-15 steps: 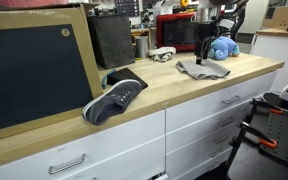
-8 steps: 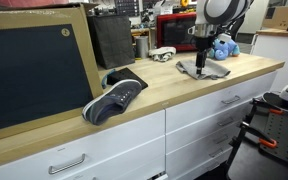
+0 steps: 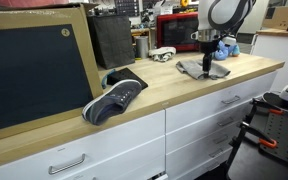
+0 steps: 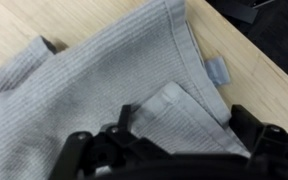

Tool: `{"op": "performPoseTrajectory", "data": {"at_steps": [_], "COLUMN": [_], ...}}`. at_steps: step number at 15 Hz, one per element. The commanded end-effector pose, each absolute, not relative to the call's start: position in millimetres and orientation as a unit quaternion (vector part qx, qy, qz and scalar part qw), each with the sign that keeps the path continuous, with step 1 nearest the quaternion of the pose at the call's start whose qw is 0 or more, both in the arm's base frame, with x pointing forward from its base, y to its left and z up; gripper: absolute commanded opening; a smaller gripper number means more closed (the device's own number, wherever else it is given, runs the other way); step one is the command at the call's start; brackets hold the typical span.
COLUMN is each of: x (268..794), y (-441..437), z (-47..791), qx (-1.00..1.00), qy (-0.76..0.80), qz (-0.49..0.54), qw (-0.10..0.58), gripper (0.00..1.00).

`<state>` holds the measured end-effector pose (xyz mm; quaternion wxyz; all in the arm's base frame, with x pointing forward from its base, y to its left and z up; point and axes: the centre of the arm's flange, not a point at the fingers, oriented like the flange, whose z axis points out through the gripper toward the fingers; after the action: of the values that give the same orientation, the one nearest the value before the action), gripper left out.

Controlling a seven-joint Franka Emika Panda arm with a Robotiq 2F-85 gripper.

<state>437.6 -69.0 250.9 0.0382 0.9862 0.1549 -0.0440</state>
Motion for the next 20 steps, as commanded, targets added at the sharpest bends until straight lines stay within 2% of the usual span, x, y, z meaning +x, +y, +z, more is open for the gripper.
{"op": "performPoseTrajectory", "data": {"at_steps": [1, 2, 3, 12, 14, 20], "x": [415, 409, 405, 410, 415, 430], "y": [-70, -68, -66, -48, -34, 17], "z": [252, 249, 248, 259, 264, 286], "qx": [0.983, 0.982, 0.981, 0.982, 0.983, 0.99], "qy": [0.165, 0.17, 0.175, 0.18, 0.174, 0.129], "qz": [-0.061, -0.064, -0.066, -0.041, -0.046, -0.052], "qw": [0.049, 0.05, 0.049, 0.049, 0.043, 0.011], "gripper": [1.0, 0.75, 0.74, 0.05, 0.0, 0.01]}}
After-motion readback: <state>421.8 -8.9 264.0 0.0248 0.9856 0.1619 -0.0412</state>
